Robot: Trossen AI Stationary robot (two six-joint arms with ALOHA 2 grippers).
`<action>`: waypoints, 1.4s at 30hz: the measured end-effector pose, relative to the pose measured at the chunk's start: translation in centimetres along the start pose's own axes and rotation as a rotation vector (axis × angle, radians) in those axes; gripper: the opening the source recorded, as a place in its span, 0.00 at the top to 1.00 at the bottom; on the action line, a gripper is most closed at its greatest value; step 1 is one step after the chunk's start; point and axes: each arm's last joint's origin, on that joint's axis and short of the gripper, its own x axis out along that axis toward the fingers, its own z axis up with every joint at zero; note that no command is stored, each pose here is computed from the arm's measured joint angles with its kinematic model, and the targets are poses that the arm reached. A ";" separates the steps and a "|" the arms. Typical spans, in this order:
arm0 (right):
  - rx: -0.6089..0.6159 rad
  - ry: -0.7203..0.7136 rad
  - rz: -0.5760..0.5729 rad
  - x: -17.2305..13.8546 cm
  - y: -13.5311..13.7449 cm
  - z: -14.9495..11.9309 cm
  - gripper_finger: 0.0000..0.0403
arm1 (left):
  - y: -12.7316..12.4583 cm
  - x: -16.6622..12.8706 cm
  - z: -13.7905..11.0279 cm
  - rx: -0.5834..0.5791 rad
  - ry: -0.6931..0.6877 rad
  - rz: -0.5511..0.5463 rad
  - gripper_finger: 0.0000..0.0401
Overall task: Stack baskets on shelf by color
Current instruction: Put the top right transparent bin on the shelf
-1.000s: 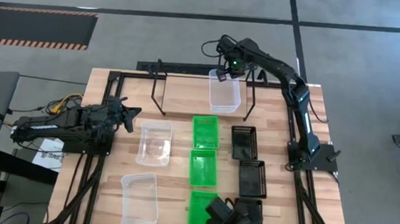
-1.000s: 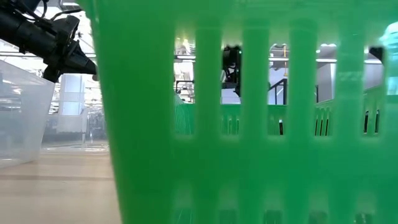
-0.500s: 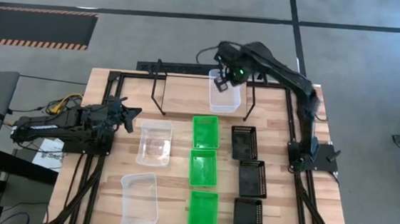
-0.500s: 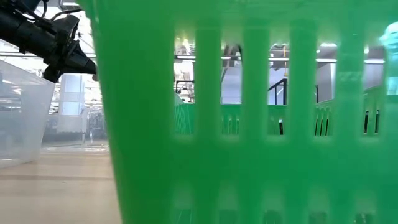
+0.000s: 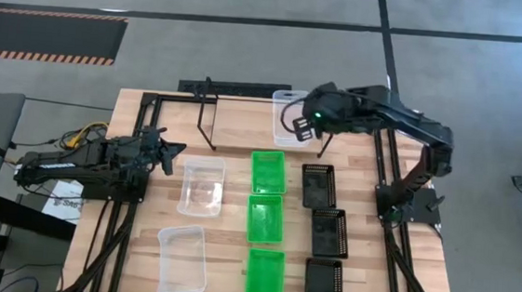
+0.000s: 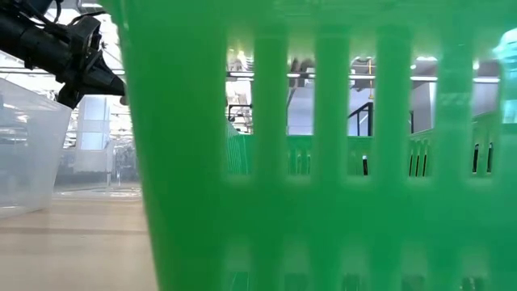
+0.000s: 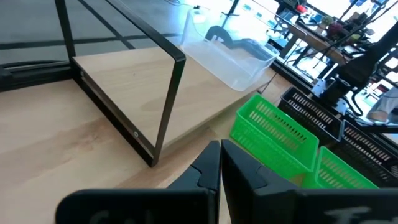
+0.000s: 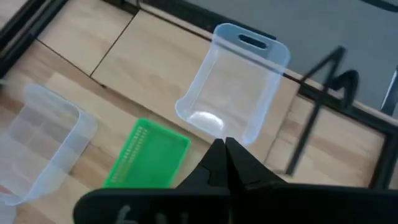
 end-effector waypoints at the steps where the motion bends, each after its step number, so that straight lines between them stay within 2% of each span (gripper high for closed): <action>1: -0.013 0.010 0.005 0.8 0.1 0.4 1.00 | 0.0 0.0 0.0 0.000 0.000 -0.001 1.00; 7: -0.133 0.073 0.148 8.1 1.4 4.1 1.00 | 0.0 0.0 0.0 -0.001 0.000 -0.001 1.00; 11: -0.166 0.127 0.233 13.2 1.0 5.9 1.00 | 0.0 0.0 0.0 -0.012 0.000 0.000 1.00; 16: -0.153 0.217 0.231 17.8 -0.8 6.9 1.00 | 0.0 0.0 0.0 -0.014 0.000 0.000 1.00; 20: -0.152 0.262 0.215 19.7 -1.8 7.1 1.00 | 0.0 0.0 0.0 -0.014 -0.005 0.008 1.00; 25: -0.144 0.254 0.202 19.9 -2.8 7.7 1.00 | 0.1 0.0 0.0 -0.013 -0.012 0.020 1.00; 32: -0.122 0.281 0.054 20.4 -4.6 7.7 1.00 | 0.1 0.0 0.0 -0.014 -0.013 0.020 1.00; 36: -0.139 0.372 -0.020 22.1 -4.5 6.6 1.00 | 0.1 0.0 0.0 -0.015 -0.013 0.021 1.00; 42: -0.164 0.431 -0.033 25.1 -3.8 5.6 1.00 | 0.1 0.0 0.0 -0.016 -0.013 0.021 1.00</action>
